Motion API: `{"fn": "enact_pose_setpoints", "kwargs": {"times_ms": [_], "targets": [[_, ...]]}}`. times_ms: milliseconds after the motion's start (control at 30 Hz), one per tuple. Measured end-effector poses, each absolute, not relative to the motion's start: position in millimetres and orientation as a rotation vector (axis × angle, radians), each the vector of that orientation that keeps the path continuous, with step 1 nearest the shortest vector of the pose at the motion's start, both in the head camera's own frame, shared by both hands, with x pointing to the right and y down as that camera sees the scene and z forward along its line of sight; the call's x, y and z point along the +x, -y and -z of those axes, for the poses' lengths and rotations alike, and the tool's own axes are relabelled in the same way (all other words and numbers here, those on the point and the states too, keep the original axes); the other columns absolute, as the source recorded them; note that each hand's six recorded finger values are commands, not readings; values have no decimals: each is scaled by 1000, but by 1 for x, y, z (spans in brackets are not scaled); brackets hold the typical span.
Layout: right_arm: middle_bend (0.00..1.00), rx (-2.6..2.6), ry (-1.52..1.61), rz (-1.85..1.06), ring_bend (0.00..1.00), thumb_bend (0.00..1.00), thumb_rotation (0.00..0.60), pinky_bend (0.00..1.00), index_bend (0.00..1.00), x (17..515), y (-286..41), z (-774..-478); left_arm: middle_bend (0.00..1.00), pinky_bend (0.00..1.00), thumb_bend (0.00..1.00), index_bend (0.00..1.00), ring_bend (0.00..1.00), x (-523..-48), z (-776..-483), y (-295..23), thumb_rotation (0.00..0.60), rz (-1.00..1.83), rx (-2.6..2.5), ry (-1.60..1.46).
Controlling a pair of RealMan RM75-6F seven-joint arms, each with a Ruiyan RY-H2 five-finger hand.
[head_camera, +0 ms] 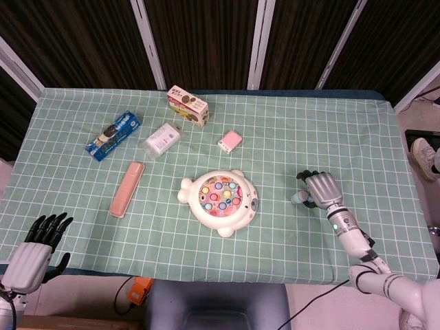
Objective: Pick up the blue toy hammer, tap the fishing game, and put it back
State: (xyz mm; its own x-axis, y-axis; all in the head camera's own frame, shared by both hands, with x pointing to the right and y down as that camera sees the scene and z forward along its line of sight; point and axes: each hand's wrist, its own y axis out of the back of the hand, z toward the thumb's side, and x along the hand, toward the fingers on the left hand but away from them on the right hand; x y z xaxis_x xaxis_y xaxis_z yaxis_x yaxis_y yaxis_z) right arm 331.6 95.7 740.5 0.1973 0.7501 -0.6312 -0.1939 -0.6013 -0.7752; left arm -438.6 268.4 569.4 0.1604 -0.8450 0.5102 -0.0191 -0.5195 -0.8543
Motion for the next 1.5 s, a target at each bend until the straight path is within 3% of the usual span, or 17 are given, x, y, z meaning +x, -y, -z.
{"fn": "enact_pose_setpoints", "kwargs": {"times_ms": [1500], "targets": [[397, -1670, 444, -1433, 411, 359, 600, 592, 422, 329, -122, -719, 42, 42, 416, 0, 7, -436, -569, -269, 600, 1432, -1720, -825]]}}
